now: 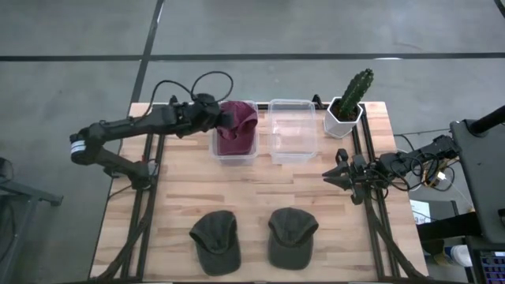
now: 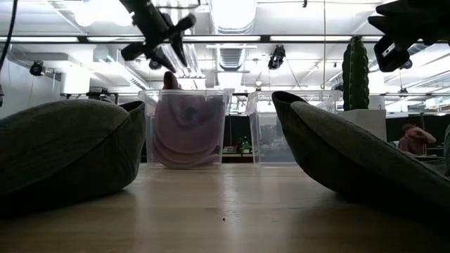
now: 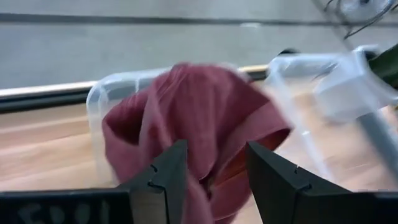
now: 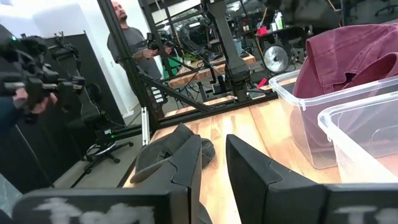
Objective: Pick & Place hat
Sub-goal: Put the red cap into the left transparent bin, then put the left black cap into the right transparent bin
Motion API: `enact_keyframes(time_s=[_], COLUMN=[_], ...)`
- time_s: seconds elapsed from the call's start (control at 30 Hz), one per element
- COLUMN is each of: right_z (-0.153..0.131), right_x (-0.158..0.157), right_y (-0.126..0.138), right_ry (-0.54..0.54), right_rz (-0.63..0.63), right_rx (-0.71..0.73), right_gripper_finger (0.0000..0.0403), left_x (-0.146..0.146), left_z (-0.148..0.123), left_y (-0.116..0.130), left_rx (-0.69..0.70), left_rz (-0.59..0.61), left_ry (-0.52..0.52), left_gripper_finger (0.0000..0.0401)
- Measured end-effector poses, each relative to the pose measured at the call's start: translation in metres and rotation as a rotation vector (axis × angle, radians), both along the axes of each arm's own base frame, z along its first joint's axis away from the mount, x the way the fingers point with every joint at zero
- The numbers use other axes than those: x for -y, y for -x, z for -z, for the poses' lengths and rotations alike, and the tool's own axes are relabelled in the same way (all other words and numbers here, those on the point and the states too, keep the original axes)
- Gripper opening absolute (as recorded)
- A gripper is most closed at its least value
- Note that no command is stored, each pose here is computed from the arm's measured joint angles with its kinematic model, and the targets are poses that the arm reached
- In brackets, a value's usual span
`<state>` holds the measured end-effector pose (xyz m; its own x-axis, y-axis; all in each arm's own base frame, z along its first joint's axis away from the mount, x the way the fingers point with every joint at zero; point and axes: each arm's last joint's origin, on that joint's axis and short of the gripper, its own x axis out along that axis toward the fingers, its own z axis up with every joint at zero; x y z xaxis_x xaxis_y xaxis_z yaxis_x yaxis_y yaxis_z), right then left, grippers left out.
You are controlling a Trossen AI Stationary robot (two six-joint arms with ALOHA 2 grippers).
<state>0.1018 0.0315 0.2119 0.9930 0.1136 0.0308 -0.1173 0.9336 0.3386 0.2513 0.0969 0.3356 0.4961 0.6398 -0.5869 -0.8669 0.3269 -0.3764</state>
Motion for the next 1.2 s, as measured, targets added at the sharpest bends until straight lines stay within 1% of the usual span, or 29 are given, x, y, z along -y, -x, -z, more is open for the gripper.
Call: enact_keyframes(time_s=[0.27, 0.4, 0.5, 0.63, 0.77, 0.9, 0.97, 1.03, 1.2], right_z=[0.000, 0.000, 0.000, 0.000, 0.000, 0.000, 0.000, 0.000, 0.000], right_x=[0.000, 0.000, 0.000, 0.000, 0.000, 0.000, 0.000, 0.000, 0.000], right_y=[0.000, 0.000, 0.000, 0.000, 0.000, 0.000, 0.000, 0.000, 0.000], right_ry=[-0.011, -0.016, -0.022, -0.022, -0.021, -0.021, -0.022, -0.021, -0.013], right_rz=[0.000, 0.000, 0.000, 0.000, 0.000, 0.000, 0.000, 0.000, 0.000], right_rx=[-0.001, -0.001, -0.002, -0.002, -0.002, -0.002, -0.002, -0.002, -0.001], right_gripper_finger=[0.0079, 0.0082, 0.0079, 0.0072, 0.0068, 0.0072, 0.0076, 0.0079, 0.0082], left_x=[-0.015, -0.019, -0.019, -0.018, -0.017, -0.014, -0.006, 0.008, 0.054], left_z=[0.043, 0.051, 0.050, 0.038, 0.012, -0.015, -0.029, -0.041, -0.055], left_y=[-0.011, -0.017, -0.017, -0.014, -0.010, -0.004, 0.000, 0.003, 0.010], left_rx=[-0.153, -0.175, -0.177, -0.148, -0.095, -0.030, 0.024, 0.083, 0.166], left_rz=[-0.028, -0.013, -0.007, -0.005, 0.008, 0.023, 0.074, 0.160, 0.336], left_ry=[0.052, 0.076, 0.076, 0.048, -0.028, -0.075, -0.070, -0.052, -0.012], left_gripper_finger=[0.0154, 0.0154, 0.0154, 0.0154, 0.0154, 0.0154, 0.0154, 0.0154, 0.0154])
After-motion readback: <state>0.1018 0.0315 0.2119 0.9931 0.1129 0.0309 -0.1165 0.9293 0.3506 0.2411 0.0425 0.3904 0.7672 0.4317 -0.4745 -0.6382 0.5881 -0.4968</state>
